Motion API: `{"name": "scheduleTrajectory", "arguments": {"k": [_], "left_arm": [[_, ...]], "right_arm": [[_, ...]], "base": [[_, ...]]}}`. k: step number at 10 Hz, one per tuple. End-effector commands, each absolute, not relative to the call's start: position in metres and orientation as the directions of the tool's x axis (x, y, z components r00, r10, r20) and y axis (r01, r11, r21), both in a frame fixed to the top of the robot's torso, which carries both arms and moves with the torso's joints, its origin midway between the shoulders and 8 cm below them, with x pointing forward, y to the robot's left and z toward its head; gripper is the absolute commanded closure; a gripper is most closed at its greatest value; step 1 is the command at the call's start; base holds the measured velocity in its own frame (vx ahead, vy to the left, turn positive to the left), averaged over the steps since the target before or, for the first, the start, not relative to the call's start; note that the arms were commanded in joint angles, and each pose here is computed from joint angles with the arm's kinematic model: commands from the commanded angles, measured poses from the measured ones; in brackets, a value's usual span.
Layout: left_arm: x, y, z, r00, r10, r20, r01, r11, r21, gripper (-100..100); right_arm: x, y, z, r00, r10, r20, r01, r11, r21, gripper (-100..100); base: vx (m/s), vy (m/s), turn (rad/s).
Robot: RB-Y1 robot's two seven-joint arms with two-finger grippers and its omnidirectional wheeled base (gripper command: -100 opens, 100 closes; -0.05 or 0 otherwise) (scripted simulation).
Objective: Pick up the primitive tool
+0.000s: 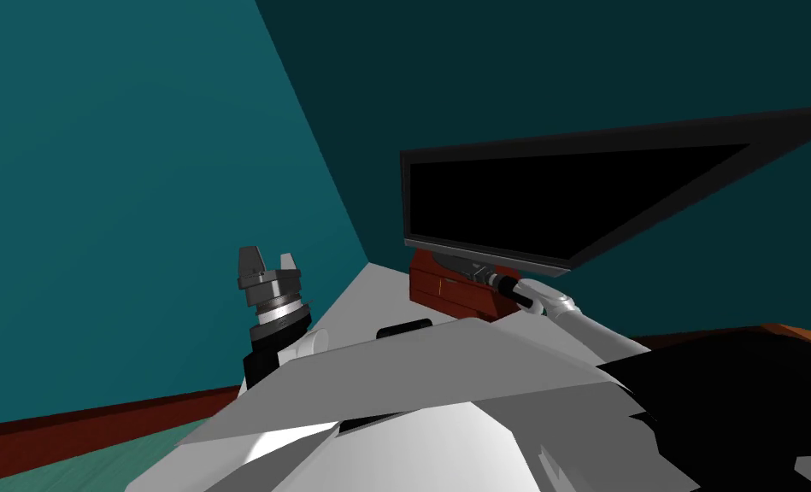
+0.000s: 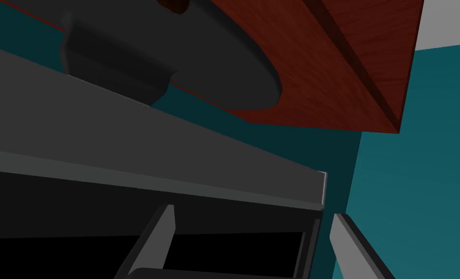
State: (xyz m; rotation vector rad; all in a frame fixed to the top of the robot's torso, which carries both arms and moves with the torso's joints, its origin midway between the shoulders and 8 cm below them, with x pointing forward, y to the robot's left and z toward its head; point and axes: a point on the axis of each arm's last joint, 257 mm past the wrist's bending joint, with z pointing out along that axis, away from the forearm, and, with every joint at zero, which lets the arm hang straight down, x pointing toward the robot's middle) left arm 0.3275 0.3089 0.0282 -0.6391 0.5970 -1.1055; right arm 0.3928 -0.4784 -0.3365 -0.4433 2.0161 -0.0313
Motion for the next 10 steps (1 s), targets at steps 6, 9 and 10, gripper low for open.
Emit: {"name": "scheduleTrajectory", "arguments": {"k": [6,9,10], "left_arm": [[0.327,0.309,0.028,0.333,-0.935,-0.12,0.613,0.311,-0.726,0],[0.327,0.309,0.028,0.333,-0.935,-0.12,0.613,0.311,-0.726,0],[0.327,0.309,0.028,0.333,-0.935,-0.12,0.613,0.311,-0.726,0]], "right_arm": [[0.323,-0.56,-0.4,-0.576,-0.515,-0.635,-0.361,0.857,-0.368,-100],[0.267,-0.607,-0.428,-0.66,-0.577,-0.48,-0.409,0.813,-0.415,-100],[0.266,-0.608,-0.429,-0.662,-0.576,-0.479,-0.408,0.813,-0.415,-100]], "base": [[0.032,0.014,0.179],[0.027,0.004,0.167],[0.025,-0.005,0.082]]}}
